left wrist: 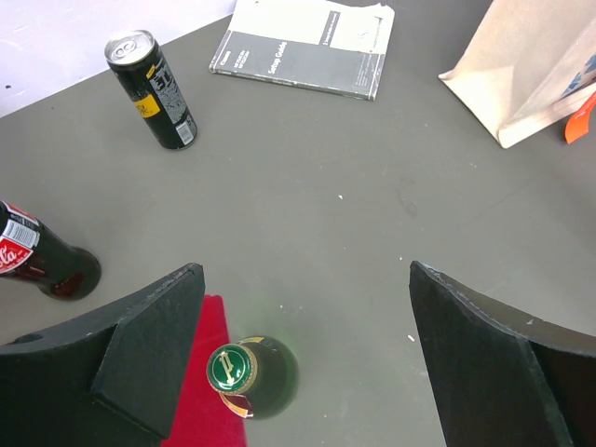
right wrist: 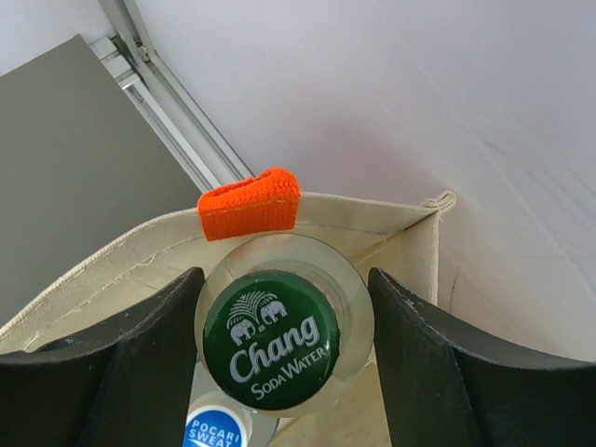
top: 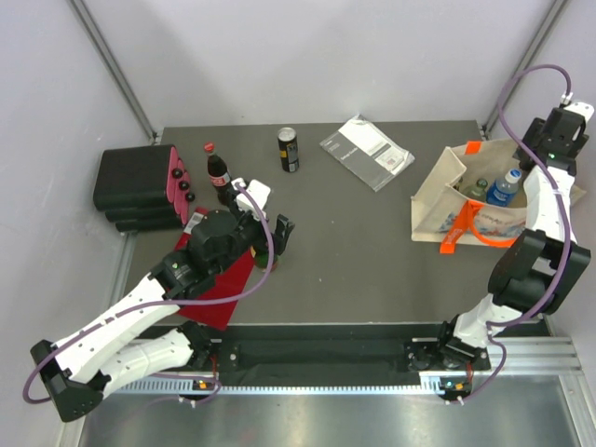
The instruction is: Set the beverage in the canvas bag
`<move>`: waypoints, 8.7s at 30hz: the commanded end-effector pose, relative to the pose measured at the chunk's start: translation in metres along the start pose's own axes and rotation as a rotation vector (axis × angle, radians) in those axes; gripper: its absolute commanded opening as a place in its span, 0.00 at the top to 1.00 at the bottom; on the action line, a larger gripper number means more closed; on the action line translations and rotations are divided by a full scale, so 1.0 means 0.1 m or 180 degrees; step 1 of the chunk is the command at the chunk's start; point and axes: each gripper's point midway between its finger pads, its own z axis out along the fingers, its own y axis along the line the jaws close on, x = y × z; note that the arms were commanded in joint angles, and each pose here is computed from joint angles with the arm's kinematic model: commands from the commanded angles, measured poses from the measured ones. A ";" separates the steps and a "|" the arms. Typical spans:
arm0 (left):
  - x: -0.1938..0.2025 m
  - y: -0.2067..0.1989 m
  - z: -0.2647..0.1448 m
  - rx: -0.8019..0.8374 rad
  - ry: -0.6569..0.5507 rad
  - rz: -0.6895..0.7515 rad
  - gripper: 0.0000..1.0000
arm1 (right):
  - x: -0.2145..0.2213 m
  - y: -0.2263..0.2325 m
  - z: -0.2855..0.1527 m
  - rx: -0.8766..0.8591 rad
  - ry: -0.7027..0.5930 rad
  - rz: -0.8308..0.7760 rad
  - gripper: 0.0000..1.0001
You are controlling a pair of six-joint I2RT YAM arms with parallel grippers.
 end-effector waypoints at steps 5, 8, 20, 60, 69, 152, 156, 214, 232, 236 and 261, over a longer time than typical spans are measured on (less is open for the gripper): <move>-0.17 0.01 -0.04 -0.0010 -0.0218 -0.0033 0.05 | -0.44 0.01 -0.02 -0.0099 -0.0614 0.0310 1.00; -0.18 -0.01 -0.04 0.0009 -0.0227 -0.0034 0.05 | -0.40 0.00 -0.01 -0.0072 -0.0582 0.0334 1.00; -0.20 0.00 -0.08 0.0001 -0.0261 -0.0041 0.05 | -0.02 0.03 0.22 -0.0101 -0.0236 0.0447 0.99; -0.31 0.06 -0.18 -0.0062 -0.0405 -0.0061 0.05 | 0.28 0.09 0.30 -0.0065 0.0111 0.0545 0.37; -0.31 0.09 -0.19 -0.0111 -0.0410 -0.0056 0.05 | 0.22 0.11 0.28 -0.0109 0.0159 0.0555 0.27; -0.48 1.18 -0.93 -0.2016 -0.1148 -0.0679 0.05 | 2.71 4.60 -4.97 -0.4984 -0.1677 -0.1424 0.79; -0.47 1.18 -0.93 -0.2008 -0.1145 -0.0668 0.05 | 2.63 4.52 -4.89 -0.4825 -0.1733 -0.1490 1.00; -0.43 1.04 -0.74 -0.1762 -0.1008 -0.0521 0.05 | -1.60 0.65 -2.62 -0.1248 -0.1748 0.0154 1.00; -0.44 1.03 -0.74 -0.1736 -0.1022 -0.0524 0.06 | -0.93 0.62 -1.97 -0.1174 -0.1240 0.0239 1.00; -0.45 1.03 -0.76 -0.1735 -0.1036 -0.0536 0.06 | -0.88 0.66 -1.98 -0.1259 -0.1205 0.0264 1.00; -0.44 1.02 -0.75 -0.1716 -0.1024 -0.0526 0.06 | -0.04 0.83 -1.70 -0.1470 -0.0948 0.0312 1.00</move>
